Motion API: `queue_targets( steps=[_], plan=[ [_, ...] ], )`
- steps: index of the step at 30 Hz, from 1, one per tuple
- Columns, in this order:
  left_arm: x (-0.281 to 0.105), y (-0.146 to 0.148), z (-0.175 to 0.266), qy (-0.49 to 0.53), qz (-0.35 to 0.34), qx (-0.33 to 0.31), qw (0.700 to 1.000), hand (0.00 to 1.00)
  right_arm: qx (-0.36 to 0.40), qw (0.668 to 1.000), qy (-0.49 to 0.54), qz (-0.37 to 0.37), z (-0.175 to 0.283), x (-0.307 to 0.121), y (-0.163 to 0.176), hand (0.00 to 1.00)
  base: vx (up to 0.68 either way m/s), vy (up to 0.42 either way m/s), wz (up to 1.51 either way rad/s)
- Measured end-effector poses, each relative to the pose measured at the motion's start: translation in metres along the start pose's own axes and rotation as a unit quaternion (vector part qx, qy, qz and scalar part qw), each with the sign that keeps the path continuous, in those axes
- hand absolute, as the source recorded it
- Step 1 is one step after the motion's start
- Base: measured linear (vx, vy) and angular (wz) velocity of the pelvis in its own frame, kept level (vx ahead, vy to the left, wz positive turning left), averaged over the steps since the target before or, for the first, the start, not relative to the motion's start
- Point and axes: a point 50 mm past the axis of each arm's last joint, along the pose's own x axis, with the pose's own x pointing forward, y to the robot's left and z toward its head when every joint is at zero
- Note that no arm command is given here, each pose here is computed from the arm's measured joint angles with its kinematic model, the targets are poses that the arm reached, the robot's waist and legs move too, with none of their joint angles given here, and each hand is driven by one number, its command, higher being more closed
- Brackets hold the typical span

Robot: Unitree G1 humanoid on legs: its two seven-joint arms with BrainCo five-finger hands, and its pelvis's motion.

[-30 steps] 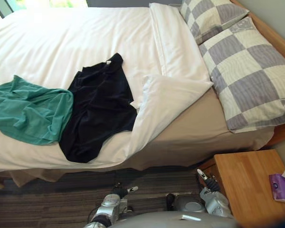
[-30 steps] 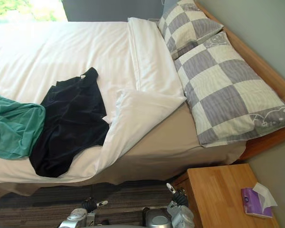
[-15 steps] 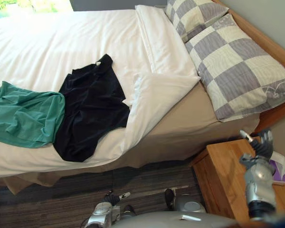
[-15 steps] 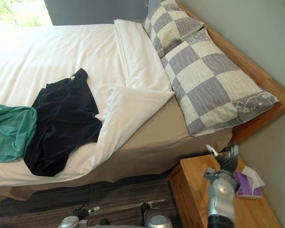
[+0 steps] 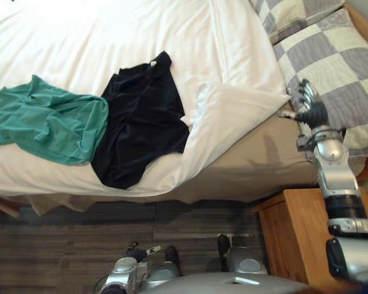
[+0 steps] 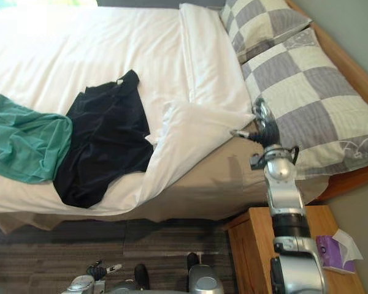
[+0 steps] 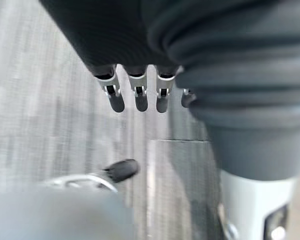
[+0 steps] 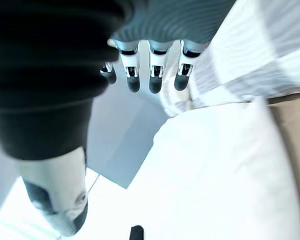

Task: Tidy the bed and pick cloth on bed and put in laundry

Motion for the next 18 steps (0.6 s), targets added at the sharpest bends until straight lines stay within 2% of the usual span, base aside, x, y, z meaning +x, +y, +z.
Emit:
queue_targets(
  steps=[6, 9, 12, 18],
  plan=[
    [0.001, -0.001, 0.024, -0.036, 0.000, -0.008, 0.999, 0.00, -0.080, 0.995, -0.054, 0.004, 0.041, 0.025, 0.002, 0.00, -0.06, 0.002, 0.13],
    [0.001, -0.002, 0.041, -0.063, -0.002, -0.017, 0.998, 0.00, -0.139, 0.987, -0.082, -0.008, 0.061, 0.035, -0.008, 0.00, -0.02, -0.032, 0.11],
    [0.001, -0.007, 0.051, -0.078, -0.007, -0.019, 0.997, 0.00, -0.166, 0.979, -0.113, -0.034, 0.084, 0.044, -0.020, 0.00, -0.02, -0.046, 0.11],
    [-0.001, -0.011, 0.066, -0.102, -0.012, -0.021, 0.994, 0.00, -0.239, 0.963, -0.121, -0.036, 0.099, 0.051, -0.023, 0.00, 0.04, -0.023, 0.10]
  ],
)
